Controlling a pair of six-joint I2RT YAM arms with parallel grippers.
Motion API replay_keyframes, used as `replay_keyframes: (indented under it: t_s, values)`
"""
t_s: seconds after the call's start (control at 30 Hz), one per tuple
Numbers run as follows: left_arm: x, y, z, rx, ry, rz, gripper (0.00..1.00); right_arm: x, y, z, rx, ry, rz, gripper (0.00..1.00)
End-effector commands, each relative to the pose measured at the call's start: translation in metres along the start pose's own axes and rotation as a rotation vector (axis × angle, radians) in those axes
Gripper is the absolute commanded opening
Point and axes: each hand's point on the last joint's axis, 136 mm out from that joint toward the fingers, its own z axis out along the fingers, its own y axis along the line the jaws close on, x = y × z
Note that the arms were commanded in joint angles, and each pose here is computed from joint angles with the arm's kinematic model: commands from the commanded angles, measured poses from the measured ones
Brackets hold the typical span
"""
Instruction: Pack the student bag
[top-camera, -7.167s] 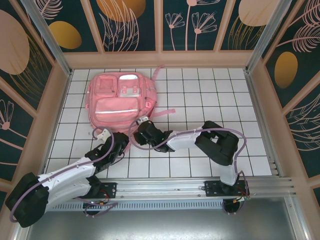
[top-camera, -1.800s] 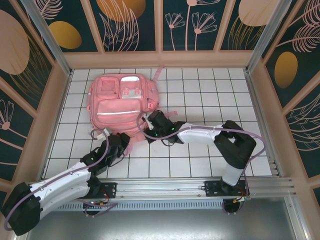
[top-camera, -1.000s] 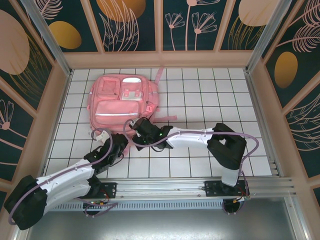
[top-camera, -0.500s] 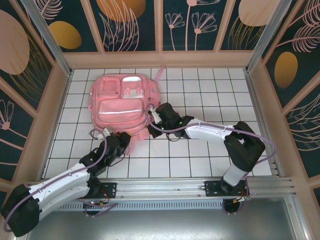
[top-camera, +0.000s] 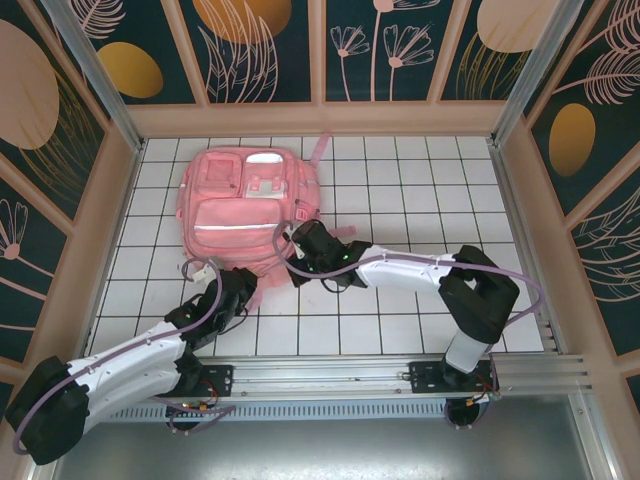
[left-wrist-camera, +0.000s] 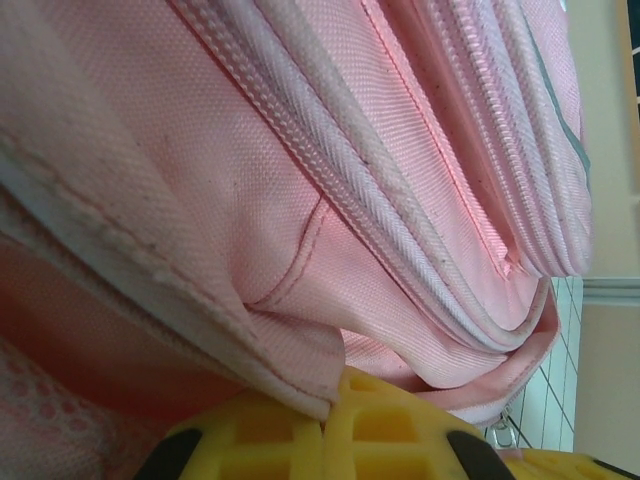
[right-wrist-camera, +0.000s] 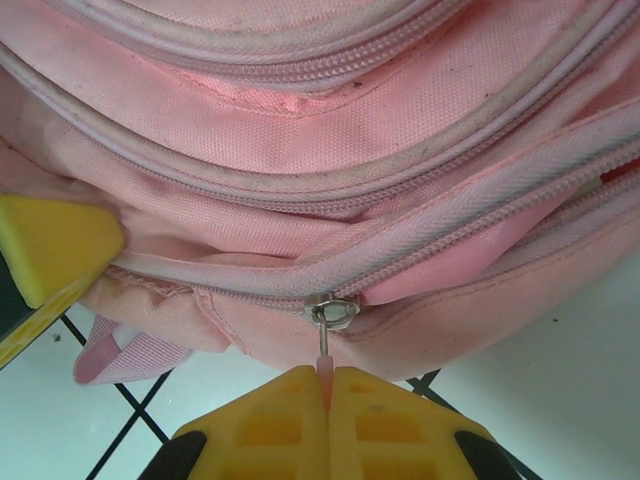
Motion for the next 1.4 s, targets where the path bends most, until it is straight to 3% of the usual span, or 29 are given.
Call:
replay_keyframes:
  t_s: [0.0, 0.13, 0.23, 0.37, 0.53, 0.63, 0.93, 1.13, 1.37]
  values:
    - [-0.015, 0.006, 0.000, -0.026, -0.076, 0.018, 0.00, 0.000, 0.037, 0.000, -0.115, 0.001, -0.001, 0.00]
    - [-0.011, 0.004, 0.003, -0.025, -0.059, 0.019, 0.00, -0.005, 0.081, -0.004, -0.212, -0.017, -0.055, 0.00]
    - [-0.010, 0.003, 0.004, -0.029, -0.055, 0.025, 0.00, -0.009, 0.090, -0.005, -0.218, -0.031, -0.067, 0.00]
    - [-0.013, 0.007, 0.001, -0.035, -0.070, 0.026, 0.00, -0.005, 0.048, 0.000, -0.045, -0.019, -0.056, 0.00]
    - [-0.020, 0.017, -0.006, -0.055, -0.100, 0.018, 0.00, 0.003, -0.044, -0.016, 0.243, -0.035, 0.014, 0.00]
    - [-0.020, 0.024, -0.007, -0.062, -0.104, 0.010, 0.00, 0.012, -0.088, -0.029, 0.324, -0.032, 0.082, 0.00]
    - [-0.019, 0.019, -0.005, -0.067, -0.097, 0.028, 0.00, 0.007, -0.078, -0.030, 0.305, -0.047, 0.050, 0.00]
    - [-0.029, 0.016, -0.017, -0.054, -0.128, 0.037, 0.00, 0.006, -0.139, -0.032, 0.469, -0.080, 0.105, 0.00]
    - [-0.031, 0.021, -0.026, -0.042, -0.127, 0.045, 0.00, -0.017, -0.189, -0.026, 0.563, -0.146, 0.129, 0.00]
